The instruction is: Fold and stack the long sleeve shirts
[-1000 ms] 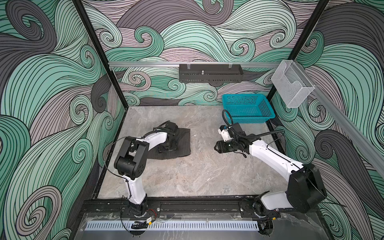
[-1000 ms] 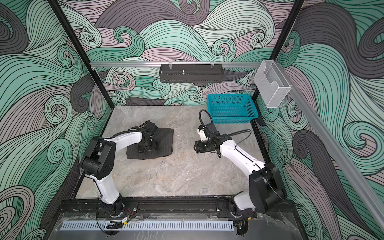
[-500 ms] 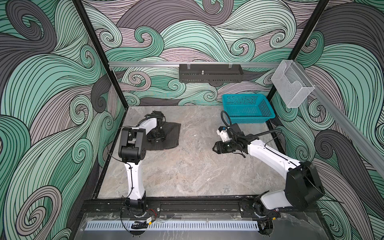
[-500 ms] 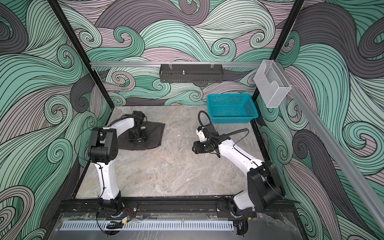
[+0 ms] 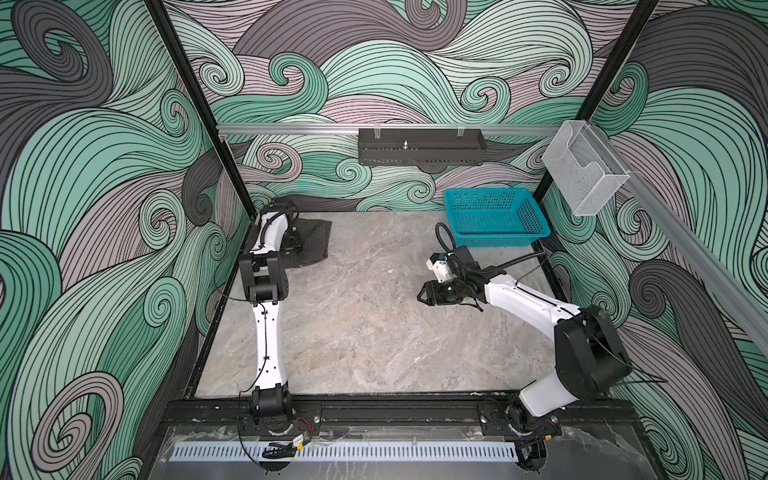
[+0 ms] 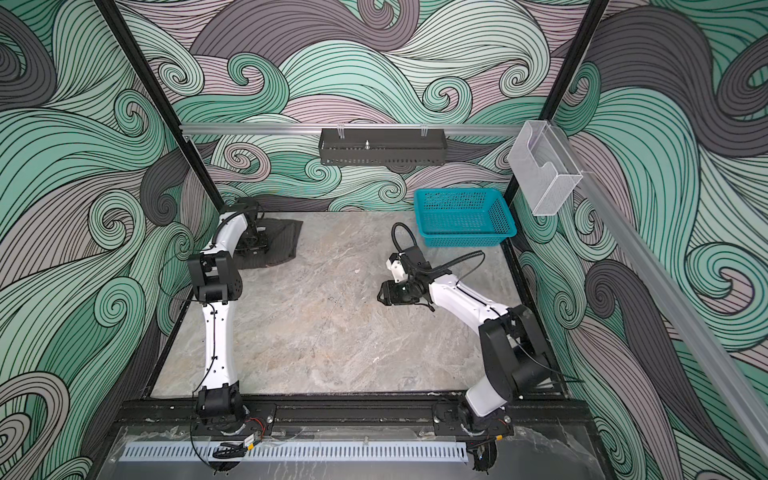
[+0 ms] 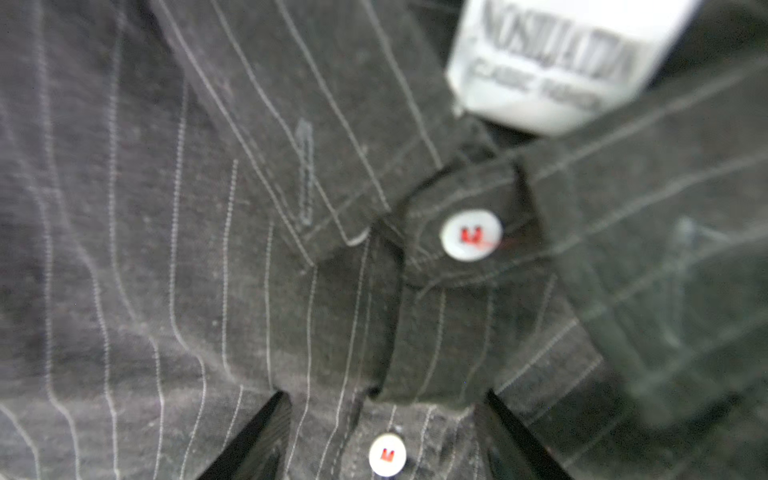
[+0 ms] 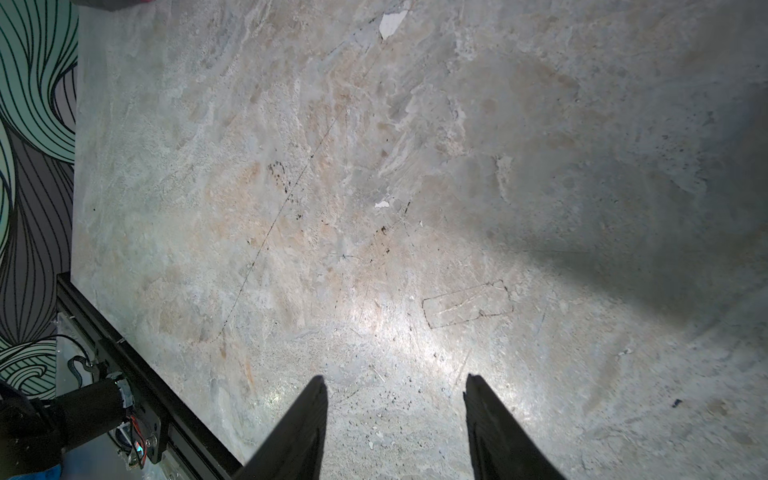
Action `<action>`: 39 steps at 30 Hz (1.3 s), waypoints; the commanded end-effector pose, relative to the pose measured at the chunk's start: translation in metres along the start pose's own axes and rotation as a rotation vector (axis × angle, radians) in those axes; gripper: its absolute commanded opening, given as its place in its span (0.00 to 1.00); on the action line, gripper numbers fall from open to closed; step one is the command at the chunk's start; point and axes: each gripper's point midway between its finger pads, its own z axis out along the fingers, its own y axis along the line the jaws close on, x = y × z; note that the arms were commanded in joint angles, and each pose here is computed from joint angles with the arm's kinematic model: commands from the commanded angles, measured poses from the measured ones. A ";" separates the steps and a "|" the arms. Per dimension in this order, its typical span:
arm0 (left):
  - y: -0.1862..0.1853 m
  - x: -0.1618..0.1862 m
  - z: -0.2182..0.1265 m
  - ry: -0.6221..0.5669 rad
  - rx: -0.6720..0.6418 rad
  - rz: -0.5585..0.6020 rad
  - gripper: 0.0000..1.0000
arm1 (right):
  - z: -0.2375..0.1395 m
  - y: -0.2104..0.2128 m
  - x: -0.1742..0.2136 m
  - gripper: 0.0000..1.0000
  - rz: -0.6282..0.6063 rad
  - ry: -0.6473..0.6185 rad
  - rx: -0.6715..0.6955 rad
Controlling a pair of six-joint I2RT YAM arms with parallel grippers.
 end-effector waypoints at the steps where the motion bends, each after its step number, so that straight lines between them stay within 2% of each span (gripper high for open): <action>1: 0.019 0.002 0.008 0.032 -0.064 0.080 0.70 | -0.003 0.009 -0.013 0.55 -0.019 -0.033 -0.019; 4: 0.012 -0.013 -0.029 -0.056 0.010 0.060 0.69 | -0.007 0.003 -0.015 0.55 -0.028 -0.058 0.018; 8: 0.000 -0.009 -0.101 -0.156 0.117 0.014 0.70 | -0.025 -0.011 -0.020 0.56 -0.055 -0.153 0.116; 11: -0.004 0.002 -0.169 -0.336 0.216 -0.037 0.72 | -0.056 -0.023 -0.034 0.58 -0.105 -0.338 0.220; 15: -0.002 0.042 -0.238 -0.580 0.393 -0.120 0.75 | -0.107 -0.041 -0.039 0.64 -0.180 -0.596 0.354; 18: 0.009 0.084 -0.260 -0.712 0.462 -0.218 0.76 | -0.141 -0.056 -0.037 0.71 -0.237 -0.757 0.475; 22: 0.028 0.141 -0.238 -0.754 0.405 -0.303 0.76 | -0.173 -0.082 -0.031 0.77 -0.274 -0.902 0.638; 24: 0.042 0.163 -0.220 -0.784 0.339 -0.352 0.76 | -0.185 -0.100 -0.027 0.81 -0.251 -0.983 0.723; 27: 0.058 0.183 -0.200 -0.821 0.255 -0.386 0.76 | -0.192 -0.125 -0.022 0.84 -0.198 -1.026 0.796; 31: 0.073 0.191 -0.179 -0.821 0.149 -0.419 0.76 | -0.183 -0.156 -0.019 0.85 -0.115 -1.047 0.820; 34: 0.081 0.189 -0.160 -0.812 0.076 -0.455 0.75 | -0.165 -0.173 -0.024 0.87 -0.102 -1.013 0.823; 39: 0.071 0.178 -0.127 -0.783 0.061 -0.437 0.75 | -0.131 -0.203 -0.032 0.89 -0.094 -0.981 0.822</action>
